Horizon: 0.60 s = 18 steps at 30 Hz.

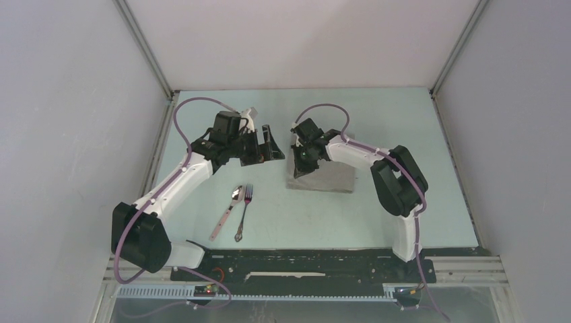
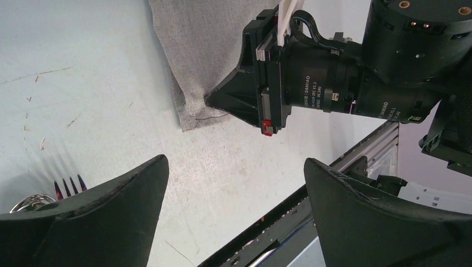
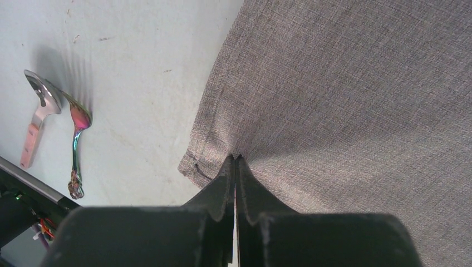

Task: Fold the napkin into a case and place the utensils inside
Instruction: Smooth out the square-folded napkin at the center of the board.

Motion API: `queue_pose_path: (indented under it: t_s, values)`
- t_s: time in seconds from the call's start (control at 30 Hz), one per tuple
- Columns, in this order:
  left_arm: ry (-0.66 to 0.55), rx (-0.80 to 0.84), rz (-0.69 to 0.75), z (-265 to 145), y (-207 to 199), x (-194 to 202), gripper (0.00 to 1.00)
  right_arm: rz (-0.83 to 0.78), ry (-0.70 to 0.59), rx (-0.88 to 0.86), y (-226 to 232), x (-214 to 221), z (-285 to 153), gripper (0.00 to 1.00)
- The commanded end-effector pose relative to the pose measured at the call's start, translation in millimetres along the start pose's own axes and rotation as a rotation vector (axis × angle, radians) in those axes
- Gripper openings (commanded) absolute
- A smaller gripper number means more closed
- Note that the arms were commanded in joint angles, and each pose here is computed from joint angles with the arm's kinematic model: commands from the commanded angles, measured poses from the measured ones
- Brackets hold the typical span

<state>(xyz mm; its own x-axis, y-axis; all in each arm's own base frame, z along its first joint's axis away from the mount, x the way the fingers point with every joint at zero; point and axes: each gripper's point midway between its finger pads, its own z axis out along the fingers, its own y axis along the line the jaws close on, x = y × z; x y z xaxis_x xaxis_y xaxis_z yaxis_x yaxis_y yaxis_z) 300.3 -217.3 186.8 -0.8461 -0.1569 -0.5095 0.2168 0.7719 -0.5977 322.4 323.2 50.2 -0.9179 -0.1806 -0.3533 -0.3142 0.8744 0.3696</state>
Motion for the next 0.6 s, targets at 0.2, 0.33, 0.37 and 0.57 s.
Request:
queue_pose_path:
  t_s: [0.2, 0.33, 0.37, 0.57]
  values:
    - [-0.042, 0.016, 0.036, -9, -5, -10, 0.99, 0.019, 0.009, -0.009, 0, 0, 14, 0.00]
    - [-0.041, 0.015, 0.036, -9, -4, -10, 0.99, 0.020, 0.022, -0.018, 1, 3, 15, 0.01]
    - [-0.041, 0.013, 0.035, -8, -4, -10, 0.99, 0.022, 0.026, -0.020, 2, 3, 14, 0.09]
    - [-0.036, 0.017, 0.027, -4, -3, -8, 0.99, 0.072, -0.011, -0.049, 4, 1, -30, 0.45]
